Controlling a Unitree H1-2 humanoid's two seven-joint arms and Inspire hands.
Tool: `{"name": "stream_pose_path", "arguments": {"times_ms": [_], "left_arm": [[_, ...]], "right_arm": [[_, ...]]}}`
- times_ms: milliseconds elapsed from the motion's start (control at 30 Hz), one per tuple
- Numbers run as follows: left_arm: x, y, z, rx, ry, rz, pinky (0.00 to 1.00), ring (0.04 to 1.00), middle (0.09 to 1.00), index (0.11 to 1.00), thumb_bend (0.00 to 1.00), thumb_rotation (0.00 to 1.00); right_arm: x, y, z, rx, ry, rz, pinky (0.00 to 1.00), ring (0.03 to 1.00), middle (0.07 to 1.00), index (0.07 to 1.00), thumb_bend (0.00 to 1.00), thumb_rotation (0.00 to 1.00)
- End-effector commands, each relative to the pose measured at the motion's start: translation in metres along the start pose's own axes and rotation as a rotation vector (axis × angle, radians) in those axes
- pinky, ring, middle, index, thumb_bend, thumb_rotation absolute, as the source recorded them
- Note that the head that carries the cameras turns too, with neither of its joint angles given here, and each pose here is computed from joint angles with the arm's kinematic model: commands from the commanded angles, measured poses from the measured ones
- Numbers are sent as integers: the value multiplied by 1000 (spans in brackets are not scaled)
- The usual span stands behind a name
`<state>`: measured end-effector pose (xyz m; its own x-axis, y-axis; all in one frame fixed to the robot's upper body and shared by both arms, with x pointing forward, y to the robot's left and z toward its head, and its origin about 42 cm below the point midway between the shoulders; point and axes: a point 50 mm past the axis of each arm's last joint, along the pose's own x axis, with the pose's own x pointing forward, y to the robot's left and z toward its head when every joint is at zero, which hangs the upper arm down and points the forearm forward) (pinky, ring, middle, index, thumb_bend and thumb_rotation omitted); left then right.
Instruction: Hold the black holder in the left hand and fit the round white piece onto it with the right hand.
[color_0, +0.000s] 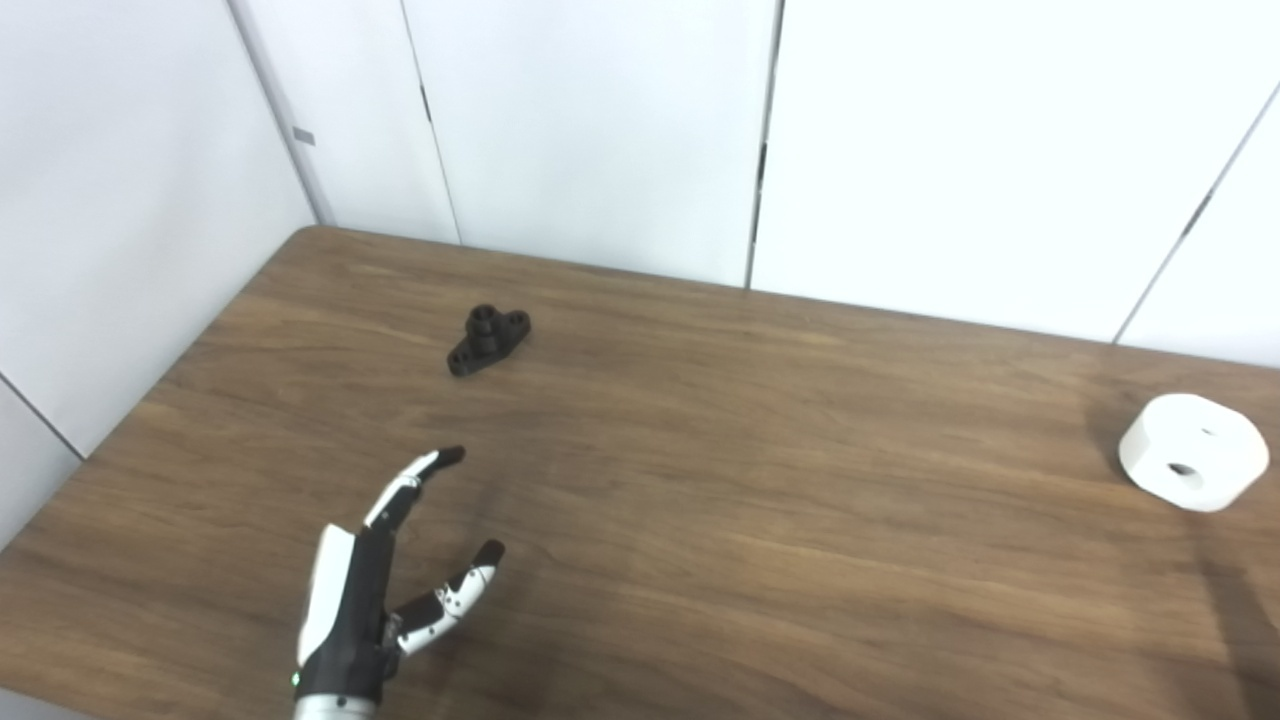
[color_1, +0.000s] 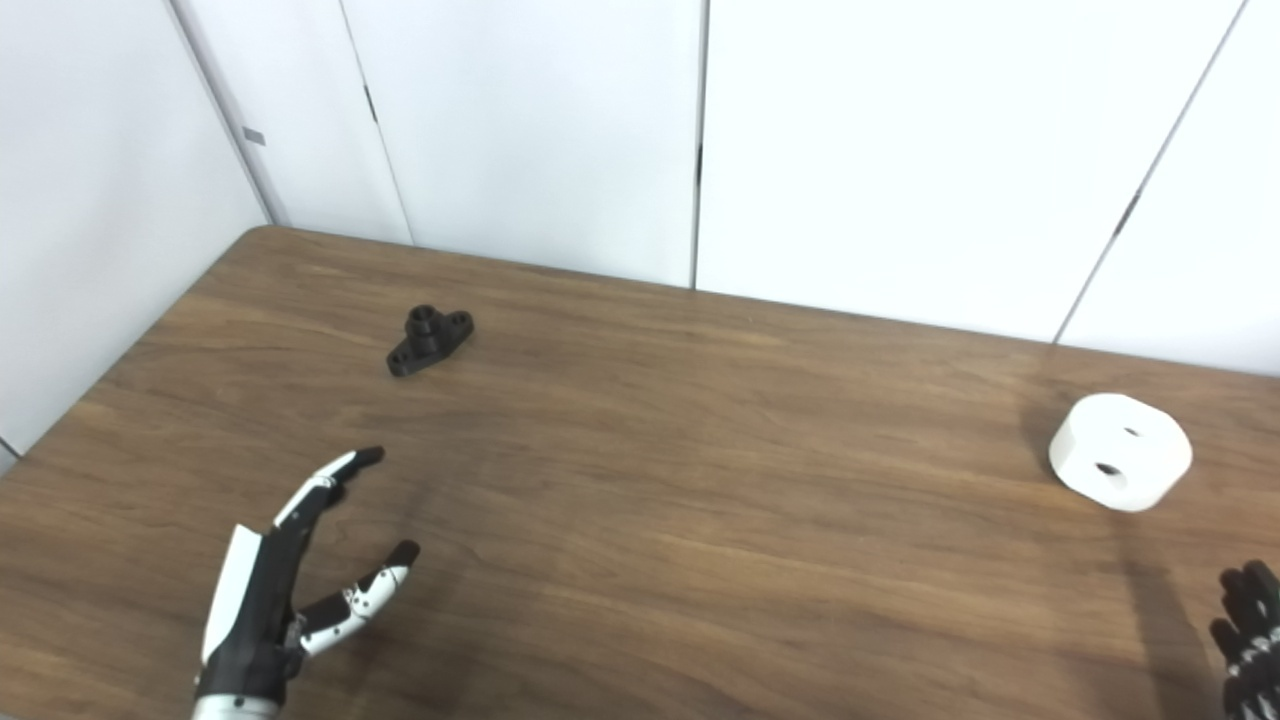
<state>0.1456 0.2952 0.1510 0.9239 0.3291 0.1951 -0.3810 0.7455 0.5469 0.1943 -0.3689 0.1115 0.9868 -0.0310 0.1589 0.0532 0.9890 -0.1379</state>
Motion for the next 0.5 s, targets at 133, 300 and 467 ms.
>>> {"name": "stream_pose_path", "arguments": {"times_ms": [133,300,467], "left_arm": [[54,7,31,115,-76,172,915,908,880,823,687,188],[82,7,30,193,-40,179,885,939,900,817,718,311],[109,6,28,244,-14,194,830,926,899,808,747,342]], "right_arm": [[-19,13,-21,40,81,-11,1000,987,965,957,613,1000],[-18,13,-21,29,65,19,1000,996,985,980,657,1000],[-17,13,-21,28,67,29,1000,1000,999,993,718,1000]]}}
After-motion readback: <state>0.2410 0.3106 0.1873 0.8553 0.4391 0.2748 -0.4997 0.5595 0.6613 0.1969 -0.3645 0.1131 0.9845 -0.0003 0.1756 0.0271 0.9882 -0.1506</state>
